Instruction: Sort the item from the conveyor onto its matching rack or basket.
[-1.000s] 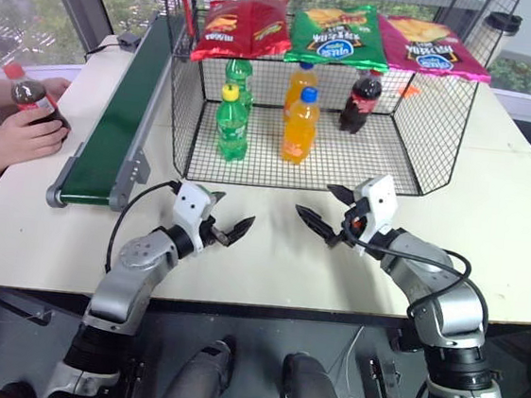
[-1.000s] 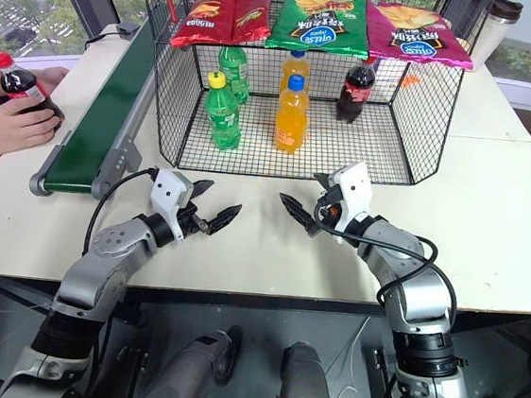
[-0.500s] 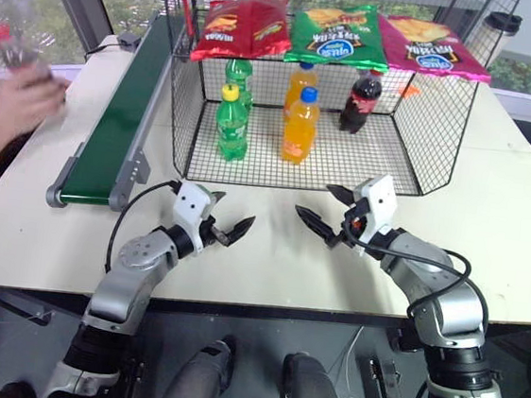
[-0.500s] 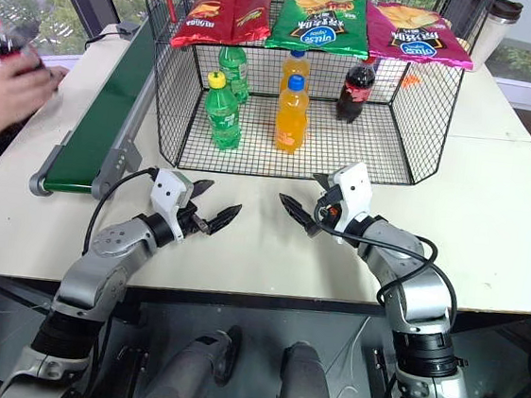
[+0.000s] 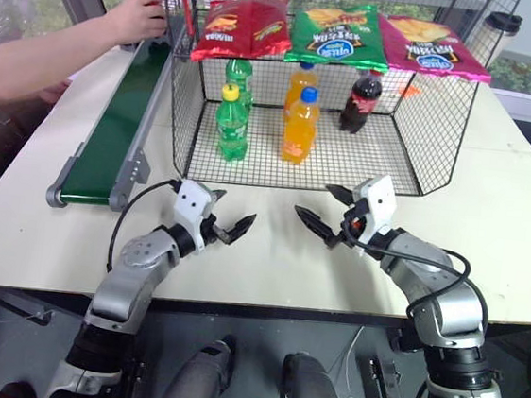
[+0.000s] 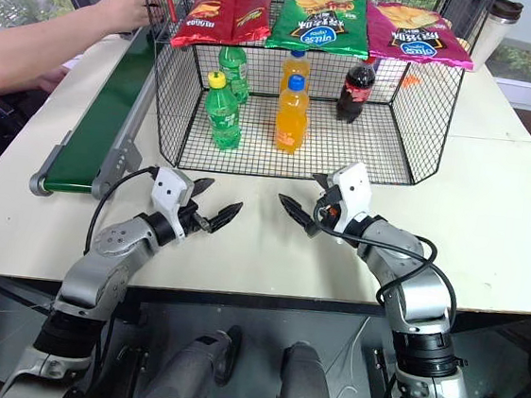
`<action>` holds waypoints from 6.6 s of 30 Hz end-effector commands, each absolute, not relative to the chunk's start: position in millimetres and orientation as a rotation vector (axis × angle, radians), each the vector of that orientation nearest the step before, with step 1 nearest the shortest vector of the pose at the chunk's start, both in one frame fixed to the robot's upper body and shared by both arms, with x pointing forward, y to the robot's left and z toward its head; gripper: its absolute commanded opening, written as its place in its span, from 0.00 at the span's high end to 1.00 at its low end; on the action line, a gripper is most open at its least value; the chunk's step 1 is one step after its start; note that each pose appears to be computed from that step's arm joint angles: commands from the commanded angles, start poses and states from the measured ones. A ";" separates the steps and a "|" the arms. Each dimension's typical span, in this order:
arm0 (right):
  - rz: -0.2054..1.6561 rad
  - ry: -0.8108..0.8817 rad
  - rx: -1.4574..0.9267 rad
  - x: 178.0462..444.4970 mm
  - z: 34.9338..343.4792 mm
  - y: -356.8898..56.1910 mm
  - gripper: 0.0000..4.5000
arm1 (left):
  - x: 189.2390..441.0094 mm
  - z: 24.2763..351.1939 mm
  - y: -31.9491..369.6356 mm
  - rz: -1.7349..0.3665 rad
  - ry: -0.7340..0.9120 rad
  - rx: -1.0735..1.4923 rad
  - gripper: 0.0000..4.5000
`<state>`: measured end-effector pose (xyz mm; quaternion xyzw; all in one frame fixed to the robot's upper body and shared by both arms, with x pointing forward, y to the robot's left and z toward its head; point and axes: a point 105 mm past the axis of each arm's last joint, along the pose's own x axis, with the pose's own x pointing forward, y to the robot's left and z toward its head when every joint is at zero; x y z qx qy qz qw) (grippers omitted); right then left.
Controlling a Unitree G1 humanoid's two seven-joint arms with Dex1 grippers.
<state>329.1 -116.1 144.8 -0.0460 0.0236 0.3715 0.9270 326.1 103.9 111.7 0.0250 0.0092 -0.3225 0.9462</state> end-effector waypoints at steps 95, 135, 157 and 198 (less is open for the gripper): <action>0.924 -0.231 -0.048 320.7 224.2 -82.2 0.00 | 351.6 232.5 231.1 -0.192 -0.320 -0.038 0.35; 1.024 -0.184 -0.004 299.8 254.0 -81.0 0.48 | 320.4 185.0 21.4 -1.231 -0.232 0.240 0.35; 0.909 -0.203 -0.041 316.5 259.5 -96.2 0.74 | 325.9 182.8 39.5 -1.125 -0.161 0.206 0.01; 0.230 -0.258 -0.159 448.1 274.8 -197.7 0.74 | 325.5 151.4 93.8 -0.629 -0.132 0.135 0.01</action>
